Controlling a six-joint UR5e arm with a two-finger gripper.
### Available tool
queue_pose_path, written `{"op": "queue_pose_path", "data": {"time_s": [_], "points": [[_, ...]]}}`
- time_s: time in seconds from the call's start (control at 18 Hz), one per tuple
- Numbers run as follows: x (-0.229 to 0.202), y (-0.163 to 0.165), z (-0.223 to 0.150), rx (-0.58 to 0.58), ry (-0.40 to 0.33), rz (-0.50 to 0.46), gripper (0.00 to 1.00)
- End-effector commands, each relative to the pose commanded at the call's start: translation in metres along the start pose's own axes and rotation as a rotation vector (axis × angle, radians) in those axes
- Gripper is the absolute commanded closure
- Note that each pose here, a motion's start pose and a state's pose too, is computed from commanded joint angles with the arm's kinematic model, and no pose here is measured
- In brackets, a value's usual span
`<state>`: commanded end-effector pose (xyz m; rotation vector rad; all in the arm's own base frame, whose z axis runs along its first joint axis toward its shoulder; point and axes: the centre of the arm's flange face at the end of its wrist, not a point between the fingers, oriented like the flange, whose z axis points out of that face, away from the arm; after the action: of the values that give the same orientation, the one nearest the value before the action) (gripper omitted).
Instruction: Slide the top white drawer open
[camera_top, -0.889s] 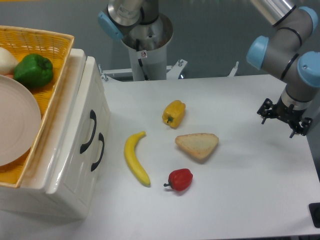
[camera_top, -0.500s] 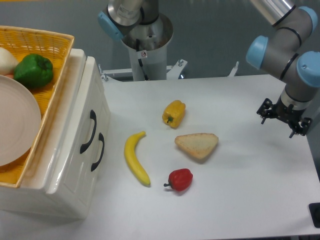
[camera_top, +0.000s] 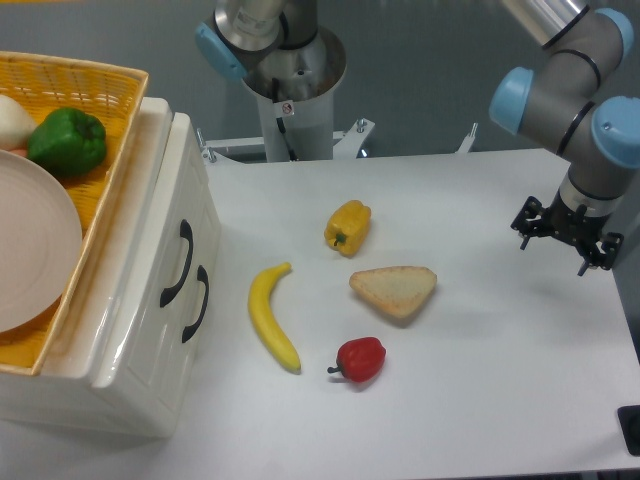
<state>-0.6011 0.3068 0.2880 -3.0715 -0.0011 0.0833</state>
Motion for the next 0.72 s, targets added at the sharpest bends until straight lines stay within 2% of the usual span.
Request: {"op": "queue_pose_path", "data": {"time_s": [0.17, 0.28, 0.5, 0.72], "points": [[0.025, -0.013, -0.04, -0.06, -0.062, -0.054, 0.0], [0.045, -0.022, -0.057, -0.068, -0.037, -0.056, 0.0], [0.076, -0.042, -0.081, -0.075, -0.011, -0.172, 0.0], [0.115, -0.065, -0.105, -0.085, 0.033, -0.221, 0.0]]}}
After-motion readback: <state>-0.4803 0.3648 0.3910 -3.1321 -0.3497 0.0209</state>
